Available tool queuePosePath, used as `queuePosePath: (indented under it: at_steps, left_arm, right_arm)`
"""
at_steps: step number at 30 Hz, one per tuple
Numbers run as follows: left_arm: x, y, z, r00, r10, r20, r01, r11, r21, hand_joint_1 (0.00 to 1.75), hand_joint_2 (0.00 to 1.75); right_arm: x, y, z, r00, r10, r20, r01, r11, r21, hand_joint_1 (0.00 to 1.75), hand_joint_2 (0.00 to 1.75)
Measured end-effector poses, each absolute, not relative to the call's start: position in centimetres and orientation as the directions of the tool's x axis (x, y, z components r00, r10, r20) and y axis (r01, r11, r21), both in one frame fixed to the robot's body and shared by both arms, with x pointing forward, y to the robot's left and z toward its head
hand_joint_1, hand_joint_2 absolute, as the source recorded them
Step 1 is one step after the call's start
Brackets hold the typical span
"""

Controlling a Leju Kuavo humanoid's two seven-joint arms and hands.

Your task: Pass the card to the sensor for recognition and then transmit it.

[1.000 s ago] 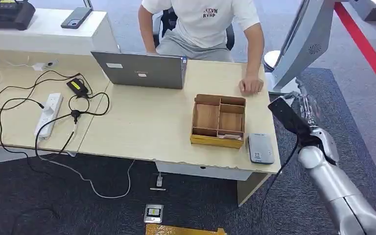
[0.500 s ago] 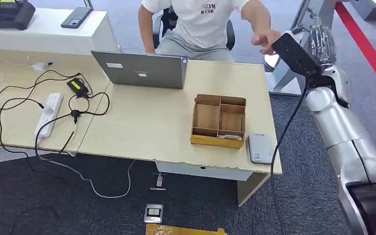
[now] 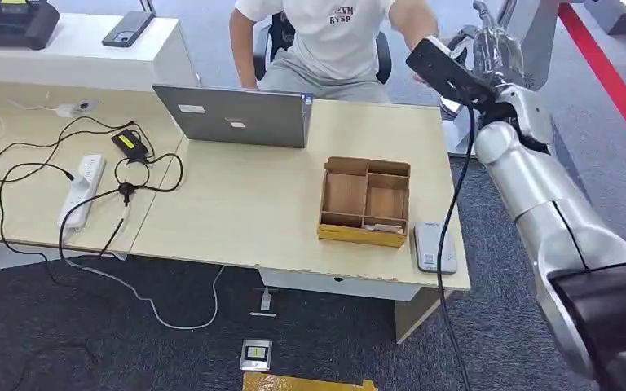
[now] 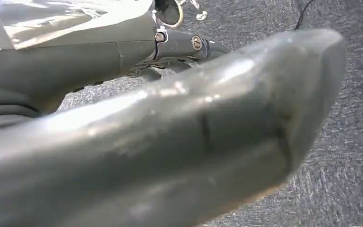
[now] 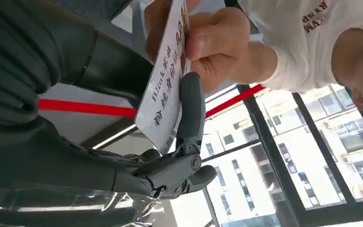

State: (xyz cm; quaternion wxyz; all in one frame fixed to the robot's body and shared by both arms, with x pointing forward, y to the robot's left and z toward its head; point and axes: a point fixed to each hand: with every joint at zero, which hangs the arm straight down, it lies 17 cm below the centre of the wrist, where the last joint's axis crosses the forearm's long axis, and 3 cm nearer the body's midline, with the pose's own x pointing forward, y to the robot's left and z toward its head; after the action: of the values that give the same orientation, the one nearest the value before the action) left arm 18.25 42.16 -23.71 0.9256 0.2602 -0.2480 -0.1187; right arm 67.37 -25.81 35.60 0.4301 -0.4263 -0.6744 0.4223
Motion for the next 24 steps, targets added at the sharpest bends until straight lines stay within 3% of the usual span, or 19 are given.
queuePosePath:
  at_steps: [2, 3, 4, 5, 6, 19, 24]
  left_arm:
    - [18.2, 42.1, -23.7, 0.848, -0.353, 0.396, 0.095, 0.836, 0.541, 0.00, 0.00]
    - [18.2, 42.1, -23.7, 0.848, -0.354, 0.395, 0.096, 0.835, 0.542, 0.00, 0.00]
    - [18.2, 42.2, -23.7, 0.849, -0.354, 0.393, 0.097, 0.835, 0.542, 0.00, 0.00]
    - [18.1, 42.2, -23.8, 0.850, -0.353, 0.391, 0.097, 0.834, 0.543, 0.00, 0.00]
    - [18.1, 42.3, -23.8, 0.851, -0.351, 0.390, 0.096, 0.834, 0.543, 0.00, 0.00]
    - [17.7, 42.7, -23.7, 0.866, -0.325, 0.381, 0.066, 0.828, 0.557, 0.00, 0.00]
    - [17.3, 42.8, -23.8, 0.885, -0.276, 0.375, 0.022, 0.829, 0.558, 0.00, 0.00]
  right_arm:
    - [67.4, -25.5, 35.1, -0.264, 0.940, 0.218, 0.200, 0.274, -0.941, 1.68, 1.75]
    - [67.4, -25.3, 34.9, -0.264, 0.940, 0.216, 0.195, 0.272, -0.942, 1.54, 1.75]
    - [67.5, -25.2, 34.7, -0.261, 0.941, 0.217, 0.189, 0.270, -0.944, 0.63, 1.75]
    - [67.5, -25.0, 34.4, -0.261, 0.940, 0.218, 0.181, 0.269, -0.946, 0.19, 1.75]
    - [67.5, -24.9, 34.2, -0.257, 0.941, 0.221, 0.176, 0.270, -0.947, 0.00, 1.75]
    - [67.4, -23.8, 33.3, -0.266, 0.926, 0.267, 0.164, 0.316, -0.934, 0.00, 1.75]
    - [67.1, -22.0, 33.3, -0.321, 0.819, 0.476, 0.037, 0.513, -0.858, 0.00, 1.75]
